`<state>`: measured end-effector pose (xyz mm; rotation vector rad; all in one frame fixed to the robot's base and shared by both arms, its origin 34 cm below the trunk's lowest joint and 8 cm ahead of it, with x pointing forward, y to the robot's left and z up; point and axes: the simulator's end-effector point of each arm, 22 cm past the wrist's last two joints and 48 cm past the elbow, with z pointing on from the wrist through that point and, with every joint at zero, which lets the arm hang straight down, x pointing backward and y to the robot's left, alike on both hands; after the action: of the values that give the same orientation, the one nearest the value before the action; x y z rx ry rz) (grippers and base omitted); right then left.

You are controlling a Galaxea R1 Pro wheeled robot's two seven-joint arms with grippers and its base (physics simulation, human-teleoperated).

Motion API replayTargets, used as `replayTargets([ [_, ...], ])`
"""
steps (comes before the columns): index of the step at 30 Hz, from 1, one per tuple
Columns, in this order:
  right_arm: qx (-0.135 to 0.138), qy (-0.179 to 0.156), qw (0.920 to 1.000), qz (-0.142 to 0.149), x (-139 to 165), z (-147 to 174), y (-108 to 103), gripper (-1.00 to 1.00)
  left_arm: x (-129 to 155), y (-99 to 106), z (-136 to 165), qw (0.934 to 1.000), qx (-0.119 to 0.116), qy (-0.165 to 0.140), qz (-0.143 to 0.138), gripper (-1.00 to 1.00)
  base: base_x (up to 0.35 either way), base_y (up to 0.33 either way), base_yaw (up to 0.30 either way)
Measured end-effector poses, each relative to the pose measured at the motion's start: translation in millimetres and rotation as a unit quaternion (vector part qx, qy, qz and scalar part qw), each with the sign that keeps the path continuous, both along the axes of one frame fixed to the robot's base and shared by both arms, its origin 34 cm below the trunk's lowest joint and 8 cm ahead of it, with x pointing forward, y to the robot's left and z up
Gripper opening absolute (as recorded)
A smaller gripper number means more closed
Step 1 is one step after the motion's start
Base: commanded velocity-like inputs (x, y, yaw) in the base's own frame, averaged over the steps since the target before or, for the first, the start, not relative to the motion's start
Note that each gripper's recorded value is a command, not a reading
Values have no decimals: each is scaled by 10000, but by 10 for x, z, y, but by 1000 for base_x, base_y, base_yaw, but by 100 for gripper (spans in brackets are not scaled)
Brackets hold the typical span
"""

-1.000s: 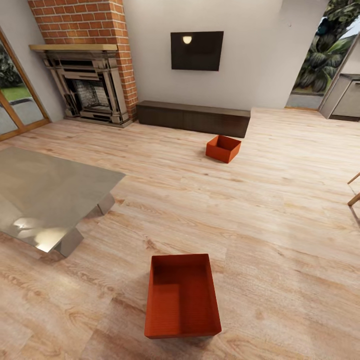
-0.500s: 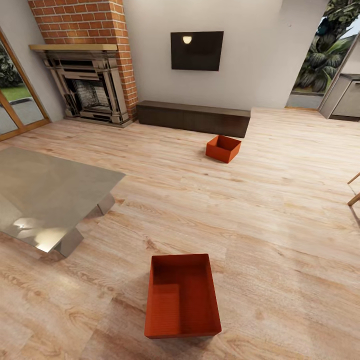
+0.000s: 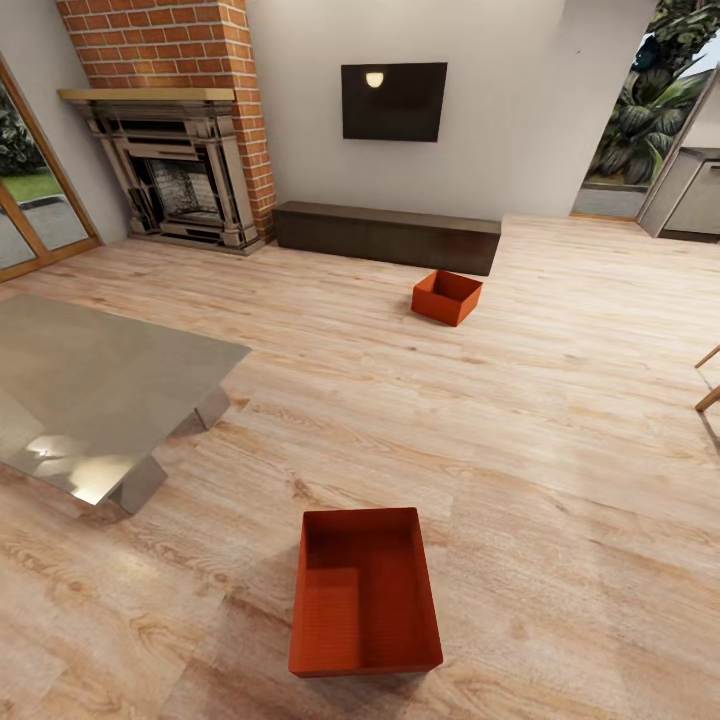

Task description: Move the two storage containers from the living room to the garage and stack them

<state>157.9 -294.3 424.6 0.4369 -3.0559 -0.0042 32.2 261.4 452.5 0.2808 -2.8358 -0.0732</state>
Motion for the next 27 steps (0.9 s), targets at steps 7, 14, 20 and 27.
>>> replayTargets([
  [7, 1, 3, 10000, 0, -2, 0, 3, 100, 0, 0, 0, 10000, 0, 1, 0, 100, 0, 0, 0],
  [14, 257, -989, 9948, -4, 1063, -33, 473, 100, 1419, 132, -205, 9908, 69, -1344, -163, 100, 0, 0, 0],
  [20, 142, -1670, 9853, -323, 2471, 118, 656, 100, 2871, 49, -130, 9838, -128, -1778, -199, 100, 0, 0, 0],
  [27, -48, -2535, 9640, -798, 4062, 498, 508, 100, 4604, -183, 41, 9678, -274, -2493, -195, 100, 0, 0, 0],
])
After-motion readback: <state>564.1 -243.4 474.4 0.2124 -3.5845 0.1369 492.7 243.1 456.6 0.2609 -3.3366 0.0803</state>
